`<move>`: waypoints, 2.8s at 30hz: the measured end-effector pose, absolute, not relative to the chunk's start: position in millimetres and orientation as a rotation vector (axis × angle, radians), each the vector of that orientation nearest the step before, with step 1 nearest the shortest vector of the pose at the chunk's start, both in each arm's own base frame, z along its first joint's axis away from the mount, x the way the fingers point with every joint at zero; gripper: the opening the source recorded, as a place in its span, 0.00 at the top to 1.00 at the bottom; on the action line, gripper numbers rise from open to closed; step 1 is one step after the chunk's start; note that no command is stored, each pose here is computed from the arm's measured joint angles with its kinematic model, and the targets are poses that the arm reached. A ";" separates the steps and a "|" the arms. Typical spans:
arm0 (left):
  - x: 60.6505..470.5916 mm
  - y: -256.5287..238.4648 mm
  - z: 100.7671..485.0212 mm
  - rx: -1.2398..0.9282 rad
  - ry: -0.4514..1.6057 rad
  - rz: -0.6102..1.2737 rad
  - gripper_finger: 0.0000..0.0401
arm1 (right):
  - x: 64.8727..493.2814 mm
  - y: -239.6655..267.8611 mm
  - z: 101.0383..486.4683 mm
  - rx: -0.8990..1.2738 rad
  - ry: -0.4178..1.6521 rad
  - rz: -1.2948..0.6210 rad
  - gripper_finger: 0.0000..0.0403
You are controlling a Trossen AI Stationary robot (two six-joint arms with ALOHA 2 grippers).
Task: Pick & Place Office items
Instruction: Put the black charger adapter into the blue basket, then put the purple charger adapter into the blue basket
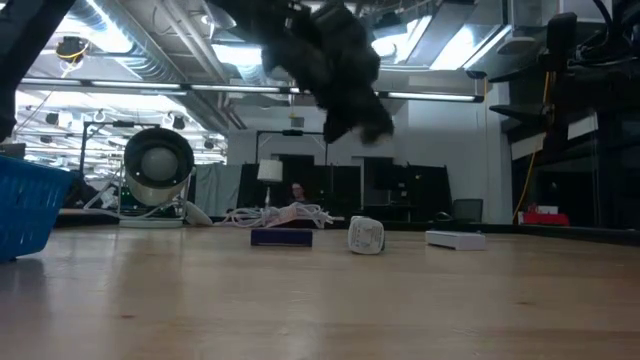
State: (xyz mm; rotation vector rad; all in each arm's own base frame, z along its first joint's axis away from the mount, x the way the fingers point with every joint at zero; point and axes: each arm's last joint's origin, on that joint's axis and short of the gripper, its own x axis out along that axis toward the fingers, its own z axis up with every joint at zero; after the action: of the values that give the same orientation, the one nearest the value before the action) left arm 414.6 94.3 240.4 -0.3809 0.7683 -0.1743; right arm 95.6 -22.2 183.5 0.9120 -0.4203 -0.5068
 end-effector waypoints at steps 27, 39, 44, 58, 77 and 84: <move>209.4 -110.4 253.0 -0.569 0.931 0.099 0.64 | 95.6 -21.9 185.0 0.972 -0.448 -0.480 0.49; 171.1 -149.1 202.5 -0.627 1.089 0.183 0.64 | 95.6 -21.9 185.1 0.996 -0.454 -0.472 0.49; 167.2 -151.9 199.5 -0.648 1.093 0.200 0.64 | 95.6 -21.9 185.1 0.994 -0.453 -0.473 0.49; 167.8 -152.0 199.8 -0.673 1.083 0.214 0.31 | 95.6 -21.9 185.0 0.989 -0.451 -0.474 0.49; 265.9 -20.9 239.9 -0.810 0.454 0.225 0.32 | 95.6 -21.9 185.0 0.988 -0.452 -0.475 0.49; 279.1 60.3 231.3 -0.864 0.413 0.402 0.32 | 95.6 -22.0 185.0 0.981 -0.450 -0.479 0.49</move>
State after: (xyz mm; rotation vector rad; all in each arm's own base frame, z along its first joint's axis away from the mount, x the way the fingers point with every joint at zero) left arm 279.1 60.3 231.3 -0.8642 0.4134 0.4015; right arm 95.6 -22.0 185.0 0.9815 -0.4505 -0.4789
